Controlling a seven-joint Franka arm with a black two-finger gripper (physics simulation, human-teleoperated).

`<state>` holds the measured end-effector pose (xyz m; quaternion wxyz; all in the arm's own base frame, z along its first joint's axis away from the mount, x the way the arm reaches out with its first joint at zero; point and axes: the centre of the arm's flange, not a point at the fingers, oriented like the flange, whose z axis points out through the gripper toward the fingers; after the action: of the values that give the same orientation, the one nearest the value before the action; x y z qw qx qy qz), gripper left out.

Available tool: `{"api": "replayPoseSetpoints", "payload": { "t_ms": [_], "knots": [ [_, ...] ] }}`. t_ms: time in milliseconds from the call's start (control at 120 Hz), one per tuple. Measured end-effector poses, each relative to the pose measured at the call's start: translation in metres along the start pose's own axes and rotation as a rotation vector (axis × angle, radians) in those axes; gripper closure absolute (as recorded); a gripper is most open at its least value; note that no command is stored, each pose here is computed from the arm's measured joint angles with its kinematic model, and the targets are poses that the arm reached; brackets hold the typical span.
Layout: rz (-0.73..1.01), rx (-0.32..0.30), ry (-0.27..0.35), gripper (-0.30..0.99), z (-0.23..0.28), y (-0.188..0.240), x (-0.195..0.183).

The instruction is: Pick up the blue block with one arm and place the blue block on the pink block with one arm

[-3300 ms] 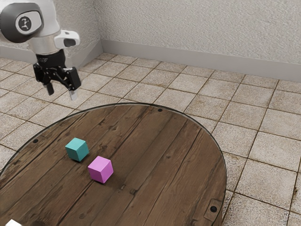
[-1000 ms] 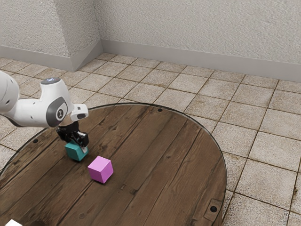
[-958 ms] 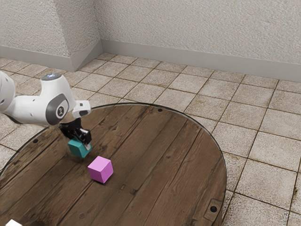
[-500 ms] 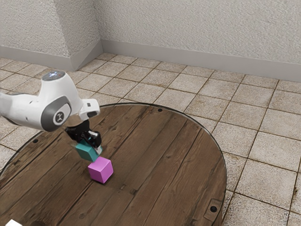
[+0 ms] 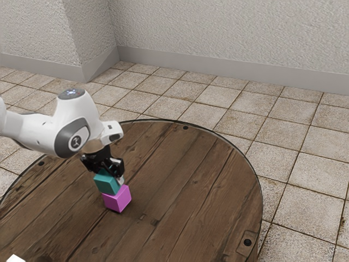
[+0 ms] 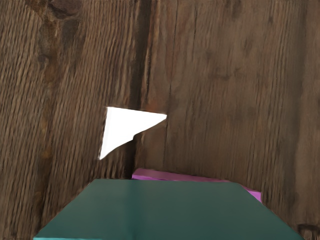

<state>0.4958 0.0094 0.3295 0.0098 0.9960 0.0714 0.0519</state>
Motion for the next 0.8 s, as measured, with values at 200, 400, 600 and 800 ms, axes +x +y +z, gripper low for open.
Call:
{"api": "replayPoseSetpoints", "payload": {
  "t_ms": [200,400,600,800],
  "knots": [
    [0.011,-0.012,0.005,0.19,-0.003,0.019,-0.001],
    [0.004,-0.014,0.1,0.07,-0.056,0.016,0.002],
    [0.02,-0.03,0.265,0.03,-0.206,0.029,0.038],
    [0.022,-0.031,0.092,0.01,-0.217,0.038,0.026]
  ]
}}
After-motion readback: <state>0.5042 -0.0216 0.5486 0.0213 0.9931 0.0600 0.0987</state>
